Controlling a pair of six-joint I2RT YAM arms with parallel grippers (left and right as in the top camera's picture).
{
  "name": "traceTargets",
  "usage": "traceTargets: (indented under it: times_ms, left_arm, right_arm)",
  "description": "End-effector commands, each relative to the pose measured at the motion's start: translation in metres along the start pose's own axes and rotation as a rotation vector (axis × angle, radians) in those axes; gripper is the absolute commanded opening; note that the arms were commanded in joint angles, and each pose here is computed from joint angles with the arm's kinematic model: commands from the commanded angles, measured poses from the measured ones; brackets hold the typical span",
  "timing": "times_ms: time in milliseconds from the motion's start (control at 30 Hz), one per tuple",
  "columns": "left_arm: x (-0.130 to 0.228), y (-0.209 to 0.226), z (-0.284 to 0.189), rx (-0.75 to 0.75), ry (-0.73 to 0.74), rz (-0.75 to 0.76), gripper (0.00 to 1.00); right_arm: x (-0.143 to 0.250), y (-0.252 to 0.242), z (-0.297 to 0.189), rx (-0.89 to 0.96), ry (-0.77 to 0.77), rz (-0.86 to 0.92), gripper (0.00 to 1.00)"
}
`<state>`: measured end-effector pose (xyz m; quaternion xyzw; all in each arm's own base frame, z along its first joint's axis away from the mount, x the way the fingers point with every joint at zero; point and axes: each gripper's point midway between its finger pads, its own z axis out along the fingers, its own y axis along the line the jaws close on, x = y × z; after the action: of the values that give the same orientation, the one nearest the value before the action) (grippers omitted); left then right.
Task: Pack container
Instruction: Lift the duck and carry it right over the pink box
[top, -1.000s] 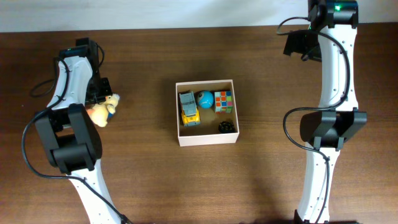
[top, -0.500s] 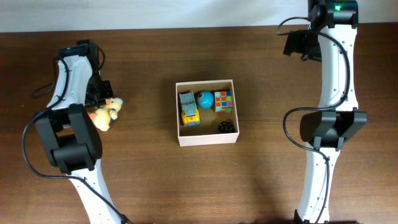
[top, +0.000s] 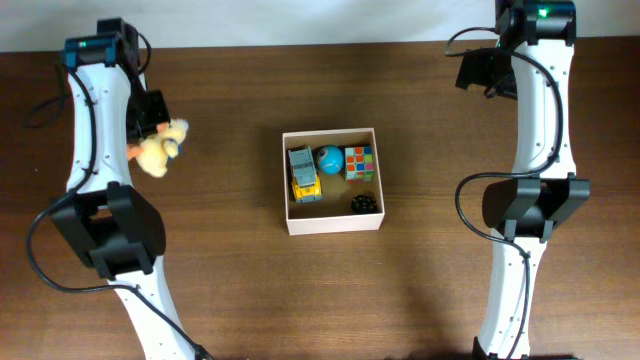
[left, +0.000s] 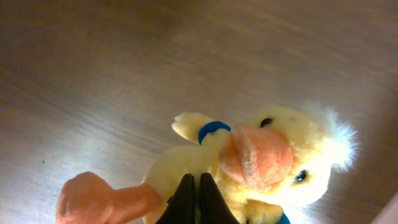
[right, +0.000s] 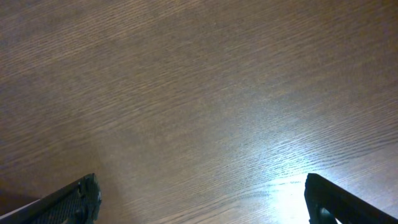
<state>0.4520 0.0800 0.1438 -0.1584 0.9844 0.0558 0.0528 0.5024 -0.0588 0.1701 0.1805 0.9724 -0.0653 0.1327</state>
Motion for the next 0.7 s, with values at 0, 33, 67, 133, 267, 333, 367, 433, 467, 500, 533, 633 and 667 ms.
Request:
traceTargets:
  times_ms: [0,33,67,133,267,333,367,433,467,500,533,633,667]
  left_arm:
    - [-0.001,-0.039,-0.031,0.106,-0.061,0.113,0.02]
    - [0.001,-0.050,-0.036,0.124,-0.069,0.161,0.02]
    - [0.004,-0.062,-0.041,0.135,-0.075,0.210,0.02]
    - [0.012,-0.083,-0.050,0.143,-0.082,0.302,0.02]
    - [0.036,-0.132,-0.065,0.159,-0.093,0.490,0.02]
    - [0.049,-0.157,-0.070,0.167,-0.097,0.570,0.02]
    - [0.056,-0.168,-0.072,0.170,-0.099,0.608,0.02]
    - [0.074,-0.193,-0.076,0.179,-0.101,0.696,0.02]
    - [0.083,-0.205,-0.078,0.183,-0.102,0.737,0.02]
    - [0.091,-0.215,-0.080,0.186,-0.104,0.771,0.02]
    - [0.100,-0.226,-0.082,0.191,-0.106,0.803,0.02]
    - [0.125,-0.254,-0.088,0.200,-0.112,0.884,0.02]
    - [0.132,-0.261,-0.090,0.203,-0.113,0.906,0.02]
  right_arm:
    - [-0.001,0.000,0.006,0.017,0.002,0.001,0.99]
    - [0.000,0.000,0.006,0.017,0.003,0.001,0.99]
    - [-0.001,0.000,0.006,0.017,0.002,0.001,0.99]
    - [-0.001,0.000,0.006,0.017,0.002,0.001,0.99]
    - [-0.001,0.000,0.006,0.017,0.002,0.001,0.99]
    - [-0.001,0.000,0.006,0.017,0.002,0.001,0.99]
    - [0.000,0.000,0.006,0.017,0.003,0.001,0.99]
    - [-0.001,0.000,0.006,0.017,0.002,0.001,0.99]
    - [-0.001,0.000,0.006,0.017,0.002,0.001,0.99]
    - [0.000,0.000,0.006,0.017,0.003,0.001,0.99]
    - [-0.001,0.000,0.006,0.017,0.002,0.001,0.99]
    - [-0.001,0.000,0.006,0.017,0.002,0.001,0.99]
    - [-0.001,0.000,0.006,0.017,0.002,0.001,0.99]
